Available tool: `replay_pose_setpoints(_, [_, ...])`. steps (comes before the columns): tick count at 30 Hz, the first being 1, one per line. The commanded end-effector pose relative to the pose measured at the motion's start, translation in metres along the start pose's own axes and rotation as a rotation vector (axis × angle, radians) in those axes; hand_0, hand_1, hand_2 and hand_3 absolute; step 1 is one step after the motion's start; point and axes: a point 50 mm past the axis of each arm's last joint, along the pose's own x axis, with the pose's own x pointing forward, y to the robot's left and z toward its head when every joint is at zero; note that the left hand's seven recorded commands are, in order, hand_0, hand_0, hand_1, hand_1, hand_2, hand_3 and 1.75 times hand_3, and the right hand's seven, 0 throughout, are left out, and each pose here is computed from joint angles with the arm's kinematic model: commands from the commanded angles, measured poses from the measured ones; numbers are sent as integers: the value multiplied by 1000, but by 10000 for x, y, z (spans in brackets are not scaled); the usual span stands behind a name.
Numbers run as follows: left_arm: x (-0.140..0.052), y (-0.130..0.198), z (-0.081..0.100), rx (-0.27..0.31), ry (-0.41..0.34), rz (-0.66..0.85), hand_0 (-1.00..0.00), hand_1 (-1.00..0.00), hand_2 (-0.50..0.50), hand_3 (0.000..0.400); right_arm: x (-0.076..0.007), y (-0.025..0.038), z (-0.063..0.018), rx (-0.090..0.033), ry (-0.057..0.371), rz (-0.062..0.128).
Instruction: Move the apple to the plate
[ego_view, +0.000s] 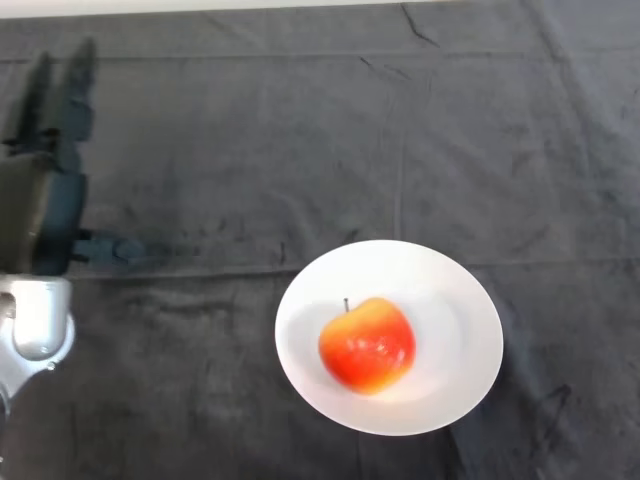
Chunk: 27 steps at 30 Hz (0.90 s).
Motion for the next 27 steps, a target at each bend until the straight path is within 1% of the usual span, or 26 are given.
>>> replay_pose_setpoints(1, [-158, 252, -229, 54, 93, 38, 0, 0, 0, 0, -85, -110, 63, 7, -19, -31])
replay_pose_setpoints(6, [-189, 401, -311, 4, 172, 144, 0, 0, 0, 0, -85, -110, 63, 7, -19, -31])
replay_pose_setpoints(14, [-248, 616, -431, -118, 302, 343, 0, 0, 0, 0, -85, -110, 62, 6, -19, -31])
replay_pose_setpoints(20, [-307, 757, -515, -200, 378, 470, 0, 0, 0, 0, -85, -111, 62, 6, -19, -31])
replay_pose_setpoints(27, [-424, 949, -629, -261, 453, 591, 0, 0, 0, 0, -85, -111, 61, 5, -19, -31])
